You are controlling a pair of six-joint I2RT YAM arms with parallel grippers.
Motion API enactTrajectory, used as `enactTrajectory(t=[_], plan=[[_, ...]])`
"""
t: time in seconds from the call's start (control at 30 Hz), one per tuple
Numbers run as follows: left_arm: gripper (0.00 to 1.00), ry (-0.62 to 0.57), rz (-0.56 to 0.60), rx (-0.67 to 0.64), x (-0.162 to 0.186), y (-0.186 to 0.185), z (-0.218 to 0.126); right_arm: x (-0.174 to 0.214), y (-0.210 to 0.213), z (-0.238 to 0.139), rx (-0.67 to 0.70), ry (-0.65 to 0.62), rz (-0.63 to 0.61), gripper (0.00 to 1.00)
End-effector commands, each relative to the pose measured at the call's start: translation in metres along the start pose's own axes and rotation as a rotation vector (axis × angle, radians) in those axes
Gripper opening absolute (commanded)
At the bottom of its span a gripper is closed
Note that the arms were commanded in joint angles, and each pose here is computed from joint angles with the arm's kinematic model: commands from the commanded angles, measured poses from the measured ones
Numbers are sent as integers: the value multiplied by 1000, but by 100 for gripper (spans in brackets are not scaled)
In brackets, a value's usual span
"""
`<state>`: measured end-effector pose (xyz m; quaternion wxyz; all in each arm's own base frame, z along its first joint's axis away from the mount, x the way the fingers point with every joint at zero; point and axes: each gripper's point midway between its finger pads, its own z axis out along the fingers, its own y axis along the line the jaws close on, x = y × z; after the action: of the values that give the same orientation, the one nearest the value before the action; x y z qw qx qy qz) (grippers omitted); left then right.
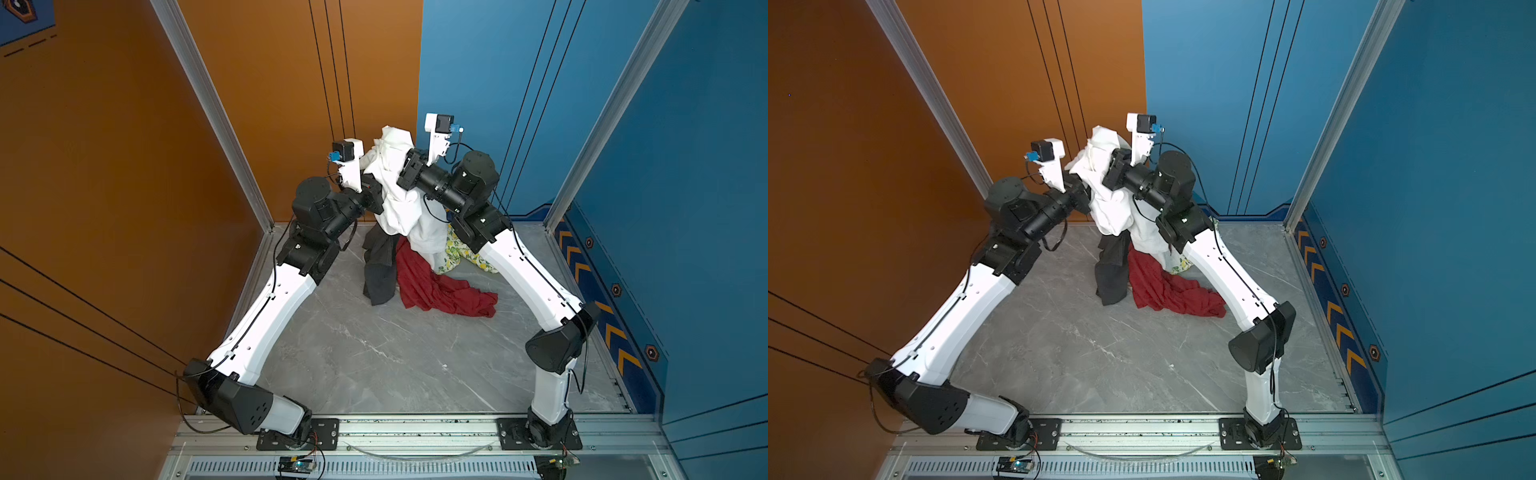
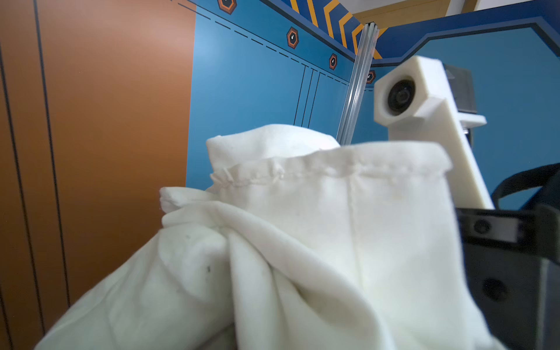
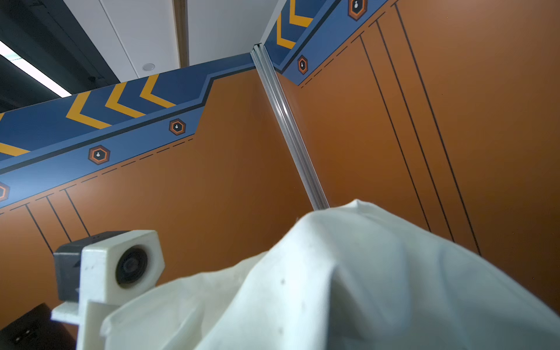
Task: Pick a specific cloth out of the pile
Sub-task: 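Carry the white cloth with both grippers toward the left gripper's side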
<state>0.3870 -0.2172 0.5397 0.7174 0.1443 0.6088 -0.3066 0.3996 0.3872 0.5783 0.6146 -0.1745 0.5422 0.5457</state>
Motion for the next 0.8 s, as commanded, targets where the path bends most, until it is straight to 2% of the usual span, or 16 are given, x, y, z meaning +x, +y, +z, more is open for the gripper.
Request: enactTrajectory(t=[0.0,0.03,0.23,0.77], plan=[[0,-7,75,72,-18,-35,-26,77,33,28,-89,177,60,0],[0,-8,86,56,-22,-35,-34,95,37,37,-101,200,70,0],[0,26,128,-92,-37,-19,-81,128,81,58,-162,209,88,0],[0,173,119,-409,-5,23,-196,249,171,72,-290,331,174,0]])
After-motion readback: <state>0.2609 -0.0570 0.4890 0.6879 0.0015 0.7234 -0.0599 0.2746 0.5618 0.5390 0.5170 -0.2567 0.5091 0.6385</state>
